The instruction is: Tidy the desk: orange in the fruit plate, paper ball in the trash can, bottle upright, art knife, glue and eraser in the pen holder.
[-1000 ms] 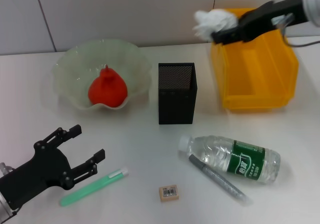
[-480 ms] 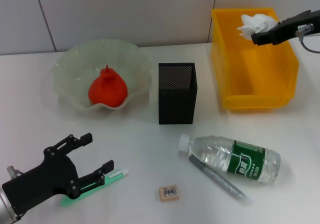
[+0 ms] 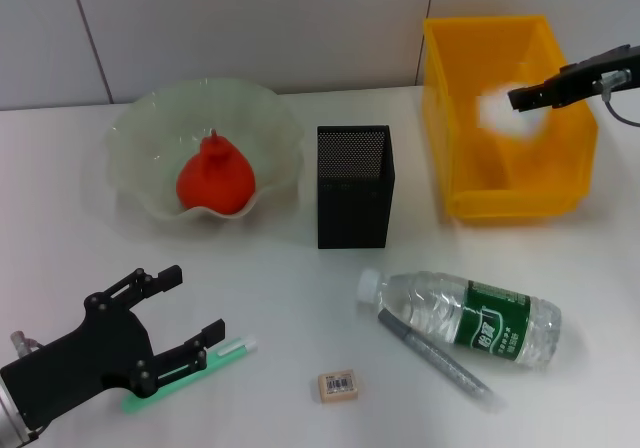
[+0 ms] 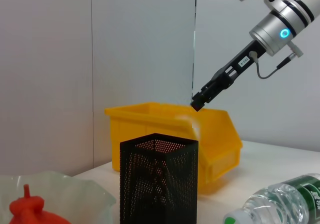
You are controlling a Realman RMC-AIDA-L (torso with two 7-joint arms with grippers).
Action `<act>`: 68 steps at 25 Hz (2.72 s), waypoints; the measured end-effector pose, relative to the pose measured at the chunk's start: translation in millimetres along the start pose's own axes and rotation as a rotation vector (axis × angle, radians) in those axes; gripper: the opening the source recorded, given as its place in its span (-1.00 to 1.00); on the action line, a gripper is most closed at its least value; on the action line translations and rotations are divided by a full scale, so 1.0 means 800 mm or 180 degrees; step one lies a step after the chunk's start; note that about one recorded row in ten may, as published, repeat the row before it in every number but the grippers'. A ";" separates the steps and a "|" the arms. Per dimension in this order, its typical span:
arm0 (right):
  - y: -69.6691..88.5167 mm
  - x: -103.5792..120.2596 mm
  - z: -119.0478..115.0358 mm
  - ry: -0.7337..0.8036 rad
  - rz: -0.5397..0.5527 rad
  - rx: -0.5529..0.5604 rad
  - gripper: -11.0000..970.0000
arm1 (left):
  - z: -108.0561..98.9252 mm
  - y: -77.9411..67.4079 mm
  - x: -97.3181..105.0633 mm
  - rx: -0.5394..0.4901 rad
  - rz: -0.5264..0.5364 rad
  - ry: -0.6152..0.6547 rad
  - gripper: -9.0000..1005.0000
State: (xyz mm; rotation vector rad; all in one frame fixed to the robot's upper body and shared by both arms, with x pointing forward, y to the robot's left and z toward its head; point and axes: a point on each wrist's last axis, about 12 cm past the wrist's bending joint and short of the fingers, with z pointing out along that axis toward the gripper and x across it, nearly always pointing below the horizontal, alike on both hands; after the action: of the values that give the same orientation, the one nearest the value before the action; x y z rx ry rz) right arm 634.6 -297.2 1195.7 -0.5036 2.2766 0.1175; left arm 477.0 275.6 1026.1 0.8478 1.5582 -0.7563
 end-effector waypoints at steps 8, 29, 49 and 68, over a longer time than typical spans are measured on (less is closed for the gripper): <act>0.006 -0.005 -0.007 -0.0065 0.0052 -0.0131 0.76 | -0.001 0.001 -0.002 0.0016 -0.0025 -0.0017 0.63; 0.119 -0.030 -0.048 0.1540 -0.1701 -0.1295 0.76 | -0.005 0.003 -0.001 -0.0021 -0.0058 0.0013 0.62; 0.148 0.016 0.013 0.1898 -0.1760 -0.1365 0.76 | -0.006 0.002 0.001 -0.0044 -0.0076 0.0028 0.62; 0.157 0.036 0.036 0.2015 -0.1760 -0.1285 0.75 | -0.006 0.003 0.001 -0.0054 -0.0074 0.0016 0.61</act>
State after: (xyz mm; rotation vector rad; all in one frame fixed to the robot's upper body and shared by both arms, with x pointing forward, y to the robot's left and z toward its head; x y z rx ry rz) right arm 587.8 -184.5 1145.8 -1.5427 2.6149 0.1543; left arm 476.0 281.2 1026.4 0.8211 1.5794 -0.7573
